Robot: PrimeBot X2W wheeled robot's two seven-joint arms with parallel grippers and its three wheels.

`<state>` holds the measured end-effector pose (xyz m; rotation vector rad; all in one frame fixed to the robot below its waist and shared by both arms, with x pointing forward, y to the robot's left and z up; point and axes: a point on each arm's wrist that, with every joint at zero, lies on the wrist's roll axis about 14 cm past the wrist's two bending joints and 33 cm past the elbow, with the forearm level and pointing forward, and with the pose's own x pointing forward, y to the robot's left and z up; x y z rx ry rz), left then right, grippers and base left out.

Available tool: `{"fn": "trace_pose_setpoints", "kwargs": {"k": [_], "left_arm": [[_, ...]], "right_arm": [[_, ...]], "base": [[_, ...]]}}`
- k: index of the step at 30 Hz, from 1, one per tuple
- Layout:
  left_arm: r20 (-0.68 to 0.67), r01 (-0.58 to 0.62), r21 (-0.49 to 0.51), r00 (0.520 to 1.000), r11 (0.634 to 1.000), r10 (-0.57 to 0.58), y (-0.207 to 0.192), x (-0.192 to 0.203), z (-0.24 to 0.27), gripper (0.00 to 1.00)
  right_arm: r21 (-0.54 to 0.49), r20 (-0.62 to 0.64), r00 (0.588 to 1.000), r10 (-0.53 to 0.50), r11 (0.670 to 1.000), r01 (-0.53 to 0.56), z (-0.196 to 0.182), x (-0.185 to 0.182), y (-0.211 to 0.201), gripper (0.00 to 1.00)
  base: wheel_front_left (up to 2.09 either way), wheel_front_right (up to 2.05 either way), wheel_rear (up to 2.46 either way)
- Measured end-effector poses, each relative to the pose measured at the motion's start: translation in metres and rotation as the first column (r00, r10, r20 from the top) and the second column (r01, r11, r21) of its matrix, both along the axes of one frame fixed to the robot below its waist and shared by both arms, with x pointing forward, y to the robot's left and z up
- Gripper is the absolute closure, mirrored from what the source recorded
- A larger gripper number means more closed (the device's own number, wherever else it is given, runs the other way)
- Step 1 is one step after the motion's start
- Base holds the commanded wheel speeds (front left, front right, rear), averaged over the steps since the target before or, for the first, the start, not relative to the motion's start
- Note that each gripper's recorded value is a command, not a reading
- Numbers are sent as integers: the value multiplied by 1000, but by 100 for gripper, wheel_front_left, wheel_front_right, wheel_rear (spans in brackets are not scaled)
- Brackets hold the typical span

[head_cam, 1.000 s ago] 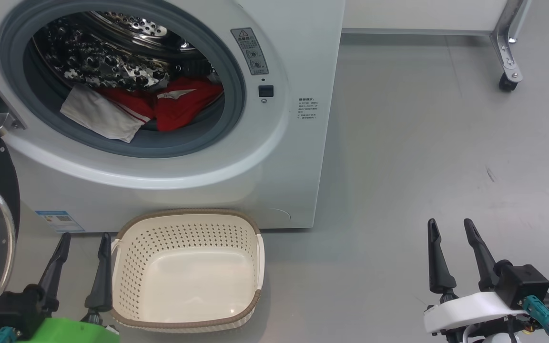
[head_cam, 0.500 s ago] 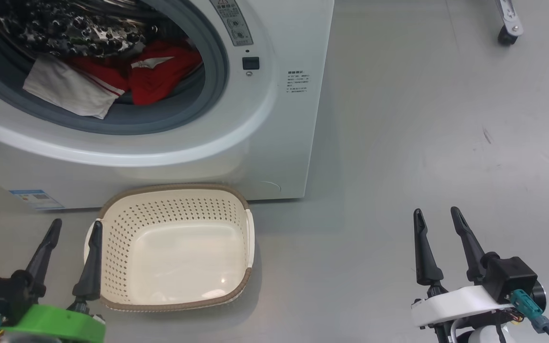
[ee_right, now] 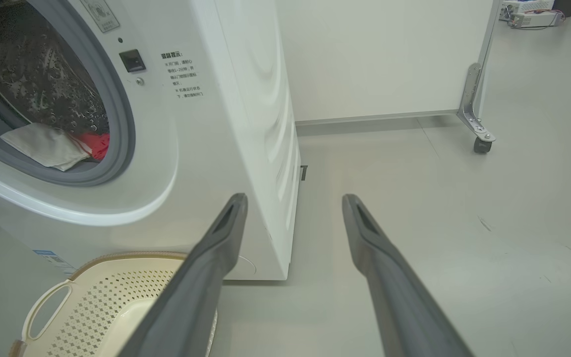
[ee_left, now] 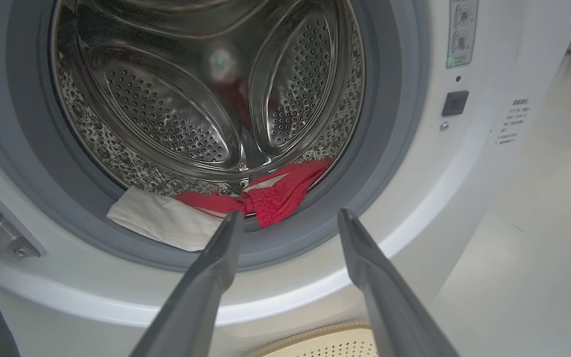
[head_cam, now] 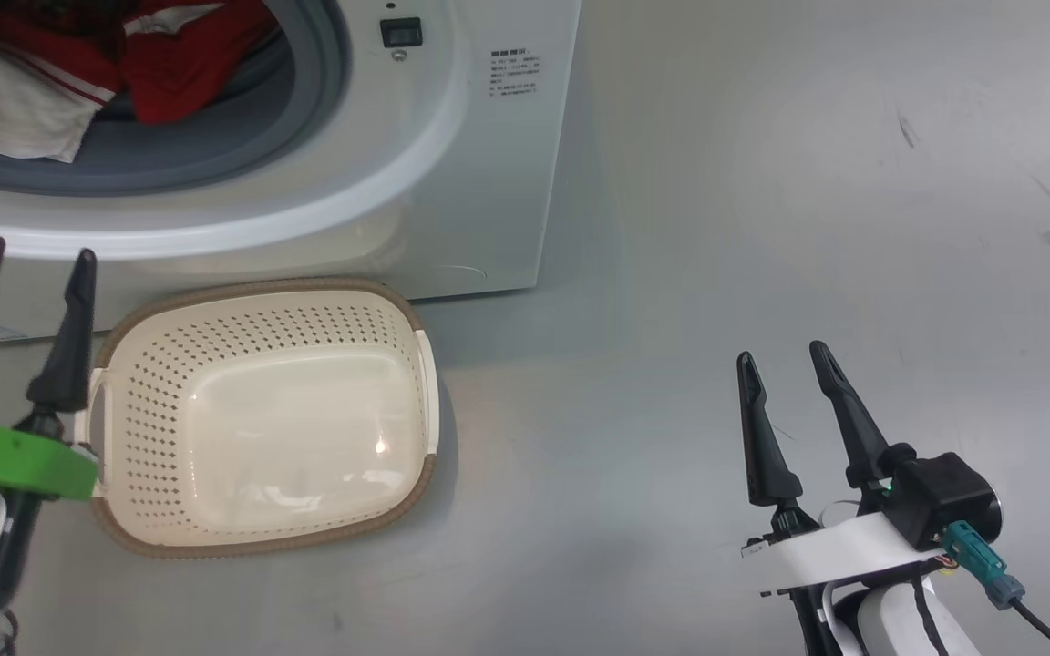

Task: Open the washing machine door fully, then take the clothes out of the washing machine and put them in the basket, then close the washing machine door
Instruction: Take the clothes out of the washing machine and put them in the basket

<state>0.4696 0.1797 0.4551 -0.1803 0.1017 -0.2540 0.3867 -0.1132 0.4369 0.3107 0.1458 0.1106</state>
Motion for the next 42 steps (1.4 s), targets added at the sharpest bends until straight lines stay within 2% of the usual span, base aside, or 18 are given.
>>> {"fn": "trace_pose_setpoints", "kwargs": {"k": [9,20,22,34,42], "left_arm": [[-17,58,39,998,998,-57,-2,74,-5,0],[-157,159,112,978,981,-141,-22,126,-56,0],[-189,188,98,968,977,-167,-34,137,-68,0],[-250,247,112,944,962,-213,-58,175,-97,0],[-330,297,114,912,948,-246,-74,183,-120,0]], "right_arm": [[0,-40,999,-31,1000,31,-17,16,-2,0],[-3,-87,991,-98,995,98,-33,25,-18,0],[-18,-102,988,-118,993,117,-38,25,-24,0],[-46,-140,980,-143,989,138,-51,25,-32,0],[-48,-166,972,-164,986,158,-57,21,-35,0]], "base": [[0,0,0],[0,0,0],[0,0,0],[0,0,0],[0,0,0]]}}
